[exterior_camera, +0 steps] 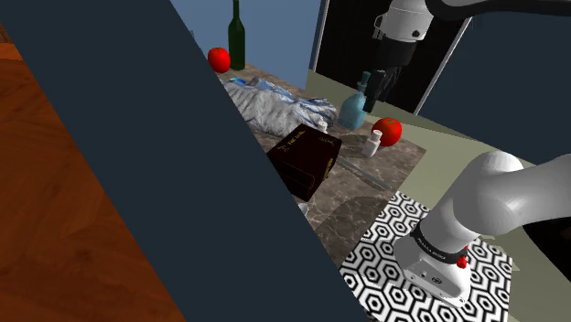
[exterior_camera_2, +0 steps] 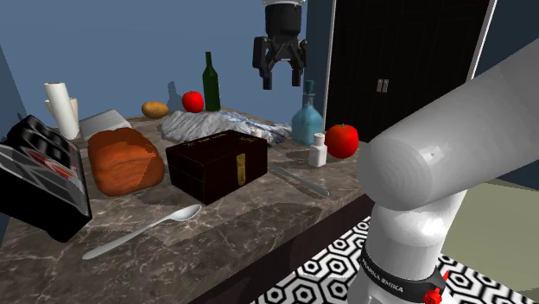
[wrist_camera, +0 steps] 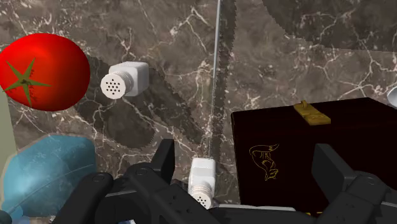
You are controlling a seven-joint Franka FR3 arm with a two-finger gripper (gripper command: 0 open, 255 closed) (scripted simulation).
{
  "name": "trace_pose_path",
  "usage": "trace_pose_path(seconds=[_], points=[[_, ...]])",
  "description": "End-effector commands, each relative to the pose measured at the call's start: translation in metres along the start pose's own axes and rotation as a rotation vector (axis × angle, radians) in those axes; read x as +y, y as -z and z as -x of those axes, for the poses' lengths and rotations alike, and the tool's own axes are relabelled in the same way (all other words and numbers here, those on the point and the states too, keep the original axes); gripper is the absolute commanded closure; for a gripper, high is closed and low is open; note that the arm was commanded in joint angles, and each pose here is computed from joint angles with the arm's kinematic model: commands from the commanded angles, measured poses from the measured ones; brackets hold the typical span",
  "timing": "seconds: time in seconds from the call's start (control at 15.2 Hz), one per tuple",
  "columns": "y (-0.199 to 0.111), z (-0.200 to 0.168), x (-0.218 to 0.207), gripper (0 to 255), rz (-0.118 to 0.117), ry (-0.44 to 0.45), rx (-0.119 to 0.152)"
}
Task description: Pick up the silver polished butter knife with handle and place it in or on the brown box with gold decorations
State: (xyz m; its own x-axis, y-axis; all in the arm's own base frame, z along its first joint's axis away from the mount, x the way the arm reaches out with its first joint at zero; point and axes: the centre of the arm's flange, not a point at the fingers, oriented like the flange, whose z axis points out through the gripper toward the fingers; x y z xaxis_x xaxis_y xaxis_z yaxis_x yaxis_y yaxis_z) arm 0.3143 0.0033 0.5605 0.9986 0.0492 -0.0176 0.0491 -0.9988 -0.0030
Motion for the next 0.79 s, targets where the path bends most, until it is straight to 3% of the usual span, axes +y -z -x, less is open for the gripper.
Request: trace_pose_path(seconds=[0.0, 0.73], points=[[0.0, 0.0, 0.0, 0, 0.0, 0.0, 0.0], [-0.142, 0.019, 0.018, 0, -0.002, -0.048, -0.028]])
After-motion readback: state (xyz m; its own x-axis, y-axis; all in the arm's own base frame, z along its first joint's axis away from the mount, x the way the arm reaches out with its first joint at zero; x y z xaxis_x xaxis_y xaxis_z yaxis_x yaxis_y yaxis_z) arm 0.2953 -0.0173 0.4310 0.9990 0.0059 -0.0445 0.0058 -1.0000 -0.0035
